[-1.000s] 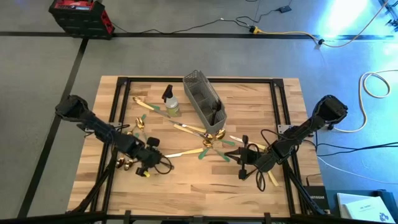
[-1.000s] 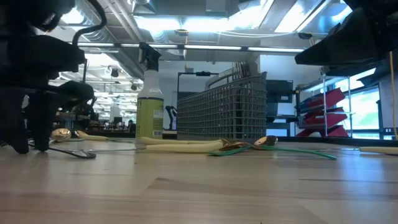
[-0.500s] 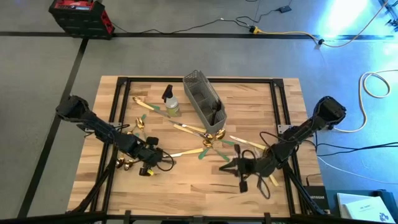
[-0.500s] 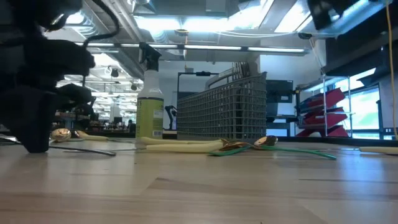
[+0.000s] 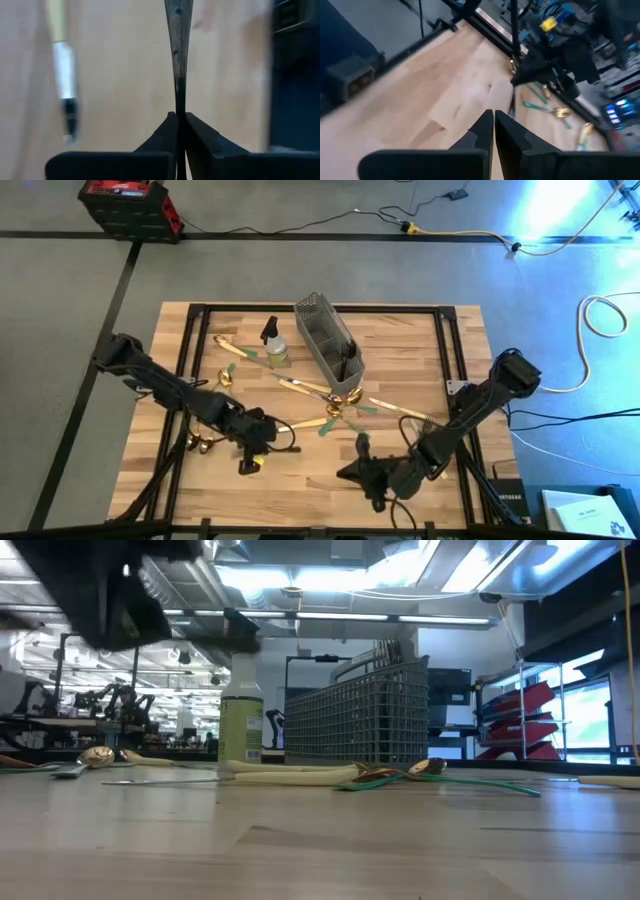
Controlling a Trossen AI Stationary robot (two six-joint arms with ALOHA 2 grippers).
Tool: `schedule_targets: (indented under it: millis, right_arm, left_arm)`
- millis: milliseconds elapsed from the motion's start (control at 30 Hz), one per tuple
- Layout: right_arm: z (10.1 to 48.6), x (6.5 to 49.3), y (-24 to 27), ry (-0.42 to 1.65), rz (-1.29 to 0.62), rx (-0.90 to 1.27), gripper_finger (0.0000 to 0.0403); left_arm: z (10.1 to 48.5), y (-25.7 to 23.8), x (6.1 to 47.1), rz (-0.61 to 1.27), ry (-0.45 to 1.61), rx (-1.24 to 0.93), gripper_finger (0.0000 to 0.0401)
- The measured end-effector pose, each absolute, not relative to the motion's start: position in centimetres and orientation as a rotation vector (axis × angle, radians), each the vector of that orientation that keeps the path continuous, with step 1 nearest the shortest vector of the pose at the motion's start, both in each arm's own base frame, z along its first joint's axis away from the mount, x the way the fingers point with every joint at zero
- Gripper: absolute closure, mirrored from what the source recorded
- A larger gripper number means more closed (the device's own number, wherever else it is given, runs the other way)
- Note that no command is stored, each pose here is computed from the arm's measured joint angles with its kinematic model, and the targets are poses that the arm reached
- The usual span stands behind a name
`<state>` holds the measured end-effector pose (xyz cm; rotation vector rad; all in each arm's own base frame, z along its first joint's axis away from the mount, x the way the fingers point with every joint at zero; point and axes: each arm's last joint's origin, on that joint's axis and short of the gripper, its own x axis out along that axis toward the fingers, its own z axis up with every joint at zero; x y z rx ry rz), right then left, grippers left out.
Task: Sort silverware
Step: Put the black fork into the gray silverware organizer
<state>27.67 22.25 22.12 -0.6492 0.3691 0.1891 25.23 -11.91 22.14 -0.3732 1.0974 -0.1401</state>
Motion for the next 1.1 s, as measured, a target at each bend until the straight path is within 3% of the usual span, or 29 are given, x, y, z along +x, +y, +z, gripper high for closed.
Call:
schedule_targets:
  millis: [233,433,667,867,1100]
  right_arm:
    - [21.3,28.5,22.6,0.385,0.167,-0.748,0.0375]
    - [21.0,29.2,22.1,0.389,-0.004,-0.817,0.0275]
    - [21.4,31.0,20.9,0.328,0.006,-0.735,0.0168]
    - [20.3,32.5,19.7,0.342,-0.009,-0.737,0.016]
    - [19.4,33.1,19.5,0.341,-0.025,-0.734,0.02]
  left_arm:
    - [24.8,-11.1,26.8,-0.184,1.05,-0.501,0.0396]
    - [25.5,-11.0,27.1,-0.211,1.036,-0.524,0.0396]
    - [25.6,-10.5,27.6,-0.173,1.017,-0.609,0.0396]
    - [26.2,-10.7,28.1,-0.252,0.968,-0.659,0.0396]
    - [26.3,-10.0,28.5,-0.253,0.947,-0.677,0.0396]
